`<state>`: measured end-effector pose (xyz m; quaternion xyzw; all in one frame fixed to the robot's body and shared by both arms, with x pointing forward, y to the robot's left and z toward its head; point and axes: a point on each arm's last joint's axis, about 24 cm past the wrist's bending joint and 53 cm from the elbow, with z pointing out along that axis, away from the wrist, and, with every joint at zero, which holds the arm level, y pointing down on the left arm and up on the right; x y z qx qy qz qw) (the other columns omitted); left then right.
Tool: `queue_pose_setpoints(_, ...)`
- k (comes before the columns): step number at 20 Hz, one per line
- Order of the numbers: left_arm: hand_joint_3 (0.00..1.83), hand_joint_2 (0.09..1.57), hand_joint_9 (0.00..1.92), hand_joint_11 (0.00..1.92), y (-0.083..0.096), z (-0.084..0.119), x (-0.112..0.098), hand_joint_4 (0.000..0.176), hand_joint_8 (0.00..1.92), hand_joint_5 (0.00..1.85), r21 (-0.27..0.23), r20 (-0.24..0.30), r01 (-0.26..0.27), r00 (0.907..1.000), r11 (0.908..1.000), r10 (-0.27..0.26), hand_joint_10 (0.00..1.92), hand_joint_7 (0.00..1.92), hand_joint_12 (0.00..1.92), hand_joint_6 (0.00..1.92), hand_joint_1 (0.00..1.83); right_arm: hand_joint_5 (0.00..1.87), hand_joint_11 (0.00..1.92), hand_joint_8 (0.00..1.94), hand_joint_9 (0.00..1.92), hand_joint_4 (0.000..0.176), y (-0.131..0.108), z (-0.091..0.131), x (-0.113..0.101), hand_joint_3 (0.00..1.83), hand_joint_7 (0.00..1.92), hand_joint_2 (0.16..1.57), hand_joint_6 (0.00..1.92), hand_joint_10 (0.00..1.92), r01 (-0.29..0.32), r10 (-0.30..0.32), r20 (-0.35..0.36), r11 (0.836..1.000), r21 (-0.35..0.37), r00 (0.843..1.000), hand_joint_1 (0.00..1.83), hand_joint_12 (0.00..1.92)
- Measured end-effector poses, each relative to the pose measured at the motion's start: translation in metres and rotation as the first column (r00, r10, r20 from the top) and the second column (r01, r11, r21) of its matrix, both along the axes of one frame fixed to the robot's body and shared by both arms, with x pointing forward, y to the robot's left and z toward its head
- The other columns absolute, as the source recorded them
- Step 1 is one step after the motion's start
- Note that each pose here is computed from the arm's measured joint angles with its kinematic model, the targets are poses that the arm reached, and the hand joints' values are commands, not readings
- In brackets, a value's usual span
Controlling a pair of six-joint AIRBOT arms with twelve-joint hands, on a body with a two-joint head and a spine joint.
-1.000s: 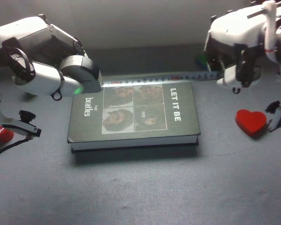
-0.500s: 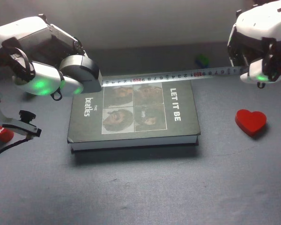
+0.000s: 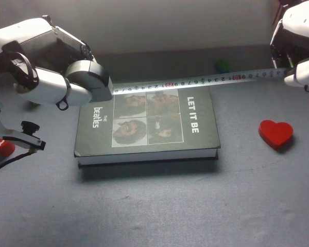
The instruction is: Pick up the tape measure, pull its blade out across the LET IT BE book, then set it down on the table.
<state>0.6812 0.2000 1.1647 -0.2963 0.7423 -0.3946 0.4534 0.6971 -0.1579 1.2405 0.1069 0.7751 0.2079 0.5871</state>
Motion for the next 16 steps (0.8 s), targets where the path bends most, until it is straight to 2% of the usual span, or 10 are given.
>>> queue_pose_setpoints(5,0.0,1.12,0.84,0.77,0.0,0.0,0.0,0.0,0.97,0.9,0.0,0.0,0.0,1.0,1.0,0.0,1.3,1.03,1.17,0.94,1.37,0.86,0.69,1.06,1.1,0.0,-0.007,0.001,0.0,0.0,0.99,1.15,1.09,0.17,0.001,-0.001,0.003,1.0,0.004,1.0,1.2,1.18)
queue_pose_setpoints(16,0.0,1.12,0.85,0.76,0.0,0.0,0.0,0.0,0.96,0.88,-0.002,0.0,0.0,1.0,1.0,0.0,1.29,1.03,1.17,0.96,1.37,0.86,0.71,1.06,1.09,0.0,-0.037,-0.001,0.011,0.0,0.99,1.15,1.09,0.18,0.049,-0.049,-0.014,0.998,0.027,0.999,1.2,1.19)
